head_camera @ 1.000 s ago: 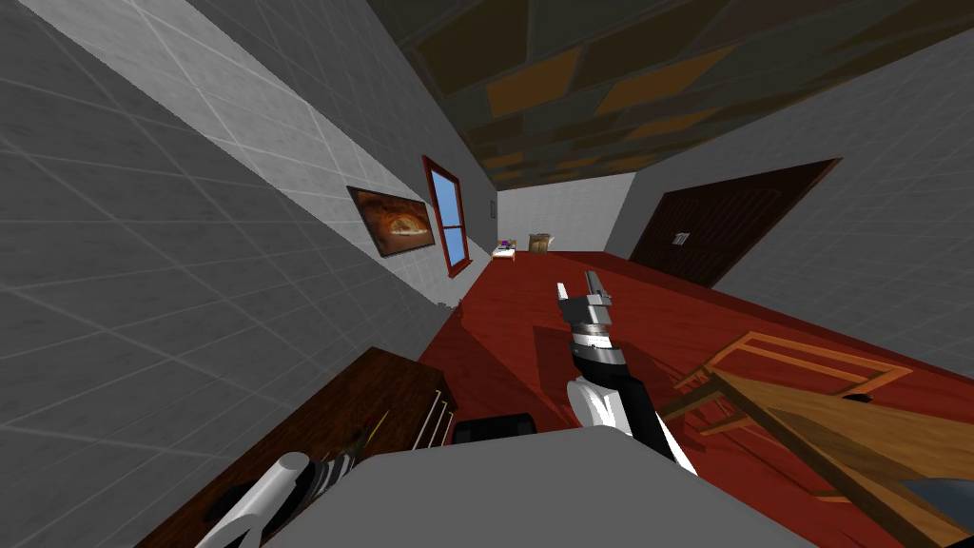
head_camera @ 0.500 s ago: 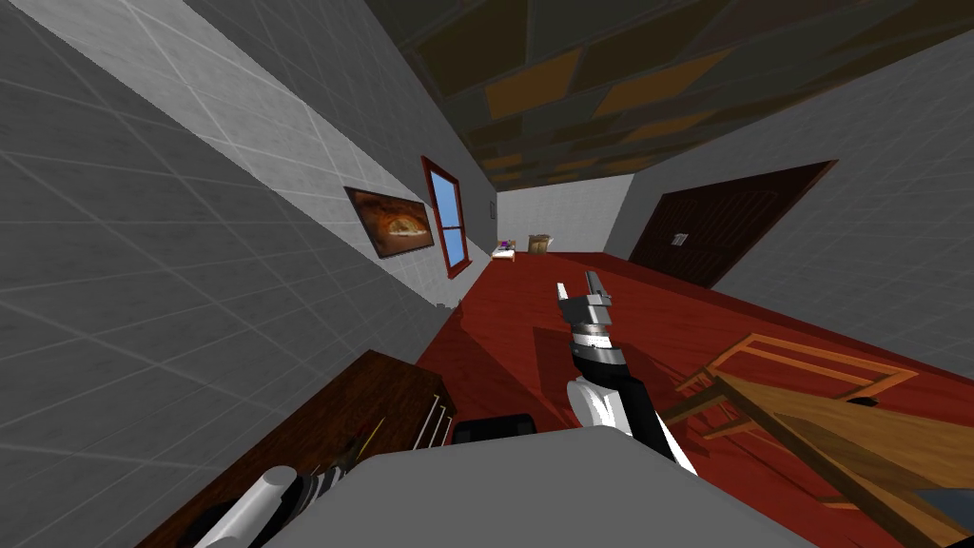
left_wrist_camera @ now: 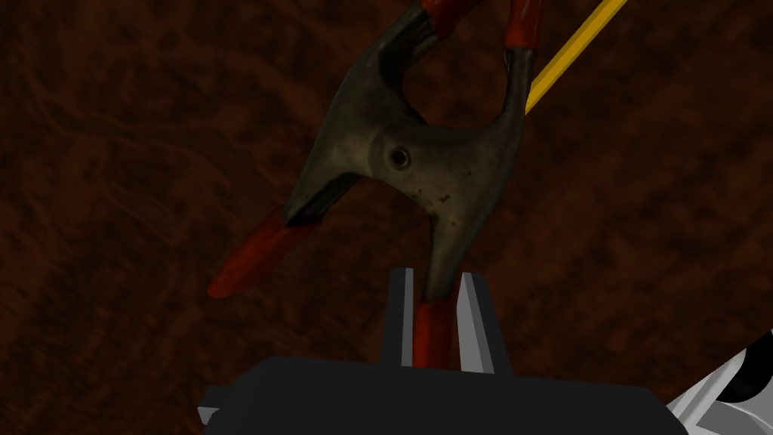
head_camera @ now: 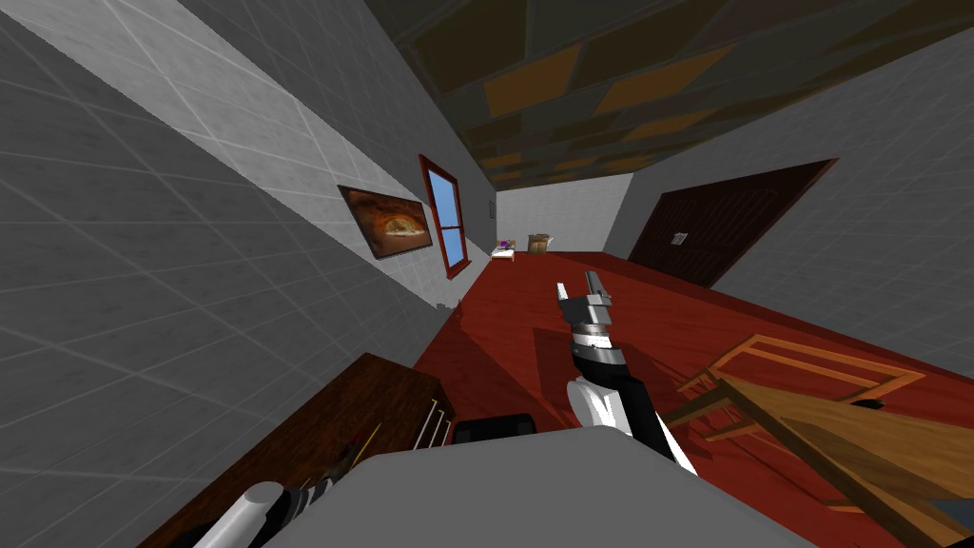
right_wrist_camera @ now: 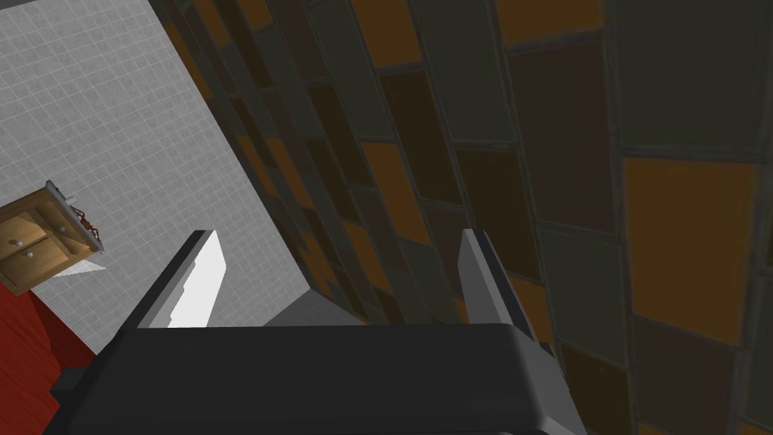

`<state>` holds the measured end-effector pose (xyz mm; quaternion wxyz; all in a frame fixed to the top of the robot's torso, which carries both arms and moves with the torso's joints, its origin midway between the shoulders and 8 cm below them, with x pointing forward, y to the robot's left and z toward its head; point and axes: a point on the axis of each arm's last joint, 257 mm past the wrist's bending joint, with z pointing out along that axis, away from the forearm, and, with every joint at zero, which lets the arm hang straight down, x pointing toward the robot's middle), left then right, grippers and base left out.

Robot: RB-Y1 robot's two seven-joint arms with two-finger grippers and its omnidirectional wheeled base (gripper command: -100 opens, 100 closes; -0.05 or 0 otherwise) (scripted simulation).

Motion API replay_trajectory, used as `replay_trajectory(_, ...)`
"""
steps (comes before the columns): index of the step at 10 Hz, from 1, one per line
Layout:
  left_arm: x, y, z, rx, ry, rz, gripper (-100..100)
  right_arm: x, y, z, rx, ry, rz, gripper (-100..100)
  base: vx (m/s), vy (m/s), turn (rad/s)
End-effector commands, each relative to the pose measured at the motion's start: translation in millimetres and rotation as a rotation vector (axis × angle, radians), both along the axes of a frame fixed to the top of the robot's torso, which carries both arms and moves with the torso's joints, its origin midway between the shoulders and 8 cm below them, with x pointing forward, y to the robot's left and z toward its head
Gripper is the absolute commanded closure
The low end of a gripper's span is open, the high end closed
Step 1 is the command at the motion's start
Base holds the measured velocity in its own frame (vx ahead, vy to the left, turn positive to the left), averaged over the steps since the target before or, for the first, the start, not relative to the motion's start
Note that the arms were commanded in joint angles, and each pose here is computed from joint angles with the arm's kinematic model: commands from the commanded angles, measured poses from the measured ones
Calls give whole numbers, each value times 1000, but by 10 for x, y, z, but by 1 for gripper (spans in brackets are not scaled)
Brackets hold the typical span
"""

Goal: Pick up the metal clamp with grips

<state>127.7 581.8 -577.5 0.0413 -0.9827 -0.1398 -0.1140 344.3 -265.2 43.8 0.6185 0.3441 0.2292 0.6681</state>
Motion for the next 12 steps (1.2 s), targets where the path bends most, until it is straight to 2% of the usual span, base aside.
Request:
replay_trajectory(1,70,-16,17,-13,-30,24,100,0,0,0,0,0,0,0,-5,0,-11)
replay_trajectory(2,-218,104,27,20,15,-23,100,0,0,0,0,0,0,0,58,-13,-57)
replay_trajectory(3,-205,56,8,11,15,-29,100,0,0,0,0,0,0,0,74,-14,3)
replay_trajectory(5,-106,26,27,-11,-30,16,100,0,0,0,0,0,0,0,17,-3,6)
replay_trajectory(6,-92,22,30,-15,-37,22,100,0,0,0,0,0,0,0,-6,1,-10)
replay_trajectory(7,-381,129,42,15,7,-22,100,0,0,0,0,0,0,0,56,-21,-47)
replay_trajectory(8,-322,98,40,10,3,-23,100,0,0,0,0,0,0,0,68,-17,9)
replay_trajectory(9,-357,78,25,0,-1,-9,100,0,0,0,0,0,0,0,35,-2,-4)
replay_trajectory(11,-271,56,44,-15,-39,21,100,0,0,0,0,0,0,0,0,4,-1)
replay_trajectory(12,-581,158,56,15,13,-30,100,0,0,0,0,0,0,0,50,-16,-66)
